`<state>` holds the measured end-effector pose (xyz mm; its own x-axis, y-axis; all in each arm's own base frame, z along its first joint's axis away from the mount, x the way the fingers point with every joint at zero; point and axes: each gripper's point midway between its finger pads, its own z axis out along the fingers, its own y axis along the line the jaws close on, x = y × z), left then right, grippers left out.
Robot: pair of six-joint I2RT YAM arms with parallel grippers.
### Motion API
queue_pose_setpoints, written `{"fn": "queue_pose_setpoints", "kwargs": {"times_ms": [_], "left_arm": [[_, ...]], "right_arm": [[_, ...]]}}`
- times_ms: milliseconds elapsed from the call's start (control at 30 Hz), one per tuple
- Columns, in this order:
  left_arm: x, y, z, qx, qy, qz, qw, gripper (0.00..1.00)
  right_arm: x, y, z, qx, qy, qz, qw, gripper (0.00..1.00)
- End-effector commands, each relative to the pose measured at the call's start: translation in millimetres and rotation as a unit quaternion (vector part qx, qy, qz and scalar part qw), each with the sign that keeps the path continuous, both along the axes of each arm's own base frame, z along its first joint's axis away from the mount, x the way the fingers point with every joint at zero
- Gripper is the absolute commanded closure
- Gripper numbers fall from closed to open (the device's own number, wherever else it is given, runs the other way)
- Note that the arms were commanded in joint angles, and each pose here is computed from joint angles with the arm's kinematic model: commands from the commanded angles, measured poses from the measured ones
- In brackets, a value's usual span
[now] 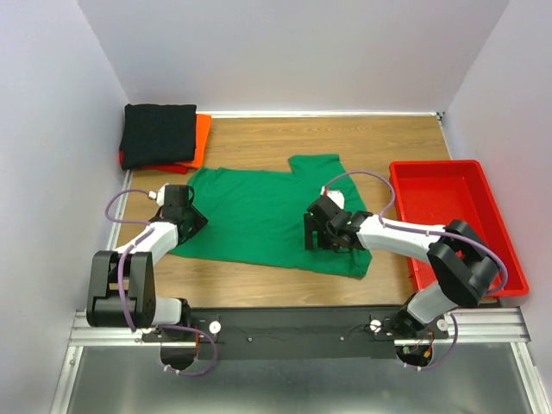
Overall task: Fold and stack the t-shirts
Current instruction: Fold the tshirt
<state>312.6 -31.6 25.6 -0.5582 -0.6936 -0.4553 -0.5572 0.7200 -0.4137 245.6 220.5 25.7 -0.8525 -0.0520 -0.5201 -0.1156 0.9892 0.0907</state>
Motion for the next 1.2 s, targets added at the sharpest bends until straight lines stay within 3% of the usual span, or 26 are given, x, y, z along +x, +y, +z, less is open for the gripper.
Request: {"fn": "queue_pose_setpoints", "kwargs": {"times_ms": [0, 267, 600, 800, 900, 967, 1000, 1167], "left_arm": [[-44.6, 5.6, -25.2, 0.014, 0.073, -0.006, 0.997, 0.6], [-51.3, 2.5, -15.8, 0.007, 0.07, -0.014, 0.997, 0.6], [-64.8, -28.8, 0.3, -0.019, 0.062, -0.044, 0.997, 0.6], [13.4, -2.2, 79.5, 0.055, -0.033, -0.015, 0.998, 0.6], [58.9, 9.6, 119.6, 0.076, -0.08, 0.016, 0.994, 0.6], [77.0, 20.1, 113.4, 0.096, -0.07, 0.044, 0.992, 0.59], [89.0, 25.2, 122.6, 0.102, -0.079, 0.056, 0.99, 0.59], [128.3, 40.6, 104.4, 0.144, -0.052, 0.079, 0.985, 0.6]], "right_arm": [[-21.8, -18.8, -13.5, 0.005, 0.03, -0.041, 0.999, 0.0], [-51.6, -42.1, -33.5, 0.023, 0.081, -0.091, 0.992, 0.0], [-42.7, -71.0, -15.0, 0.032, 0.064, -0.12, 0.99, 0.0], [36.9, -22.6, 75.7, 0.078, -0.049, -0.072, 0.993, 0.0], [79.7, -15.9, 104.4, 0.048, -0.106, -0.074, 0.99, 0.0], [107.2, -11.5, 126.1, 0.043, -0.139, -0.081, 0.986, 0.0], [115.3, -10.2, 113.8, 0.022, -0.132, -0.073, 0.988, 0.0], [165.7, -8.8, 116.6, 0.055, -0.148, -0.072, 0.985, 0.01]]}}
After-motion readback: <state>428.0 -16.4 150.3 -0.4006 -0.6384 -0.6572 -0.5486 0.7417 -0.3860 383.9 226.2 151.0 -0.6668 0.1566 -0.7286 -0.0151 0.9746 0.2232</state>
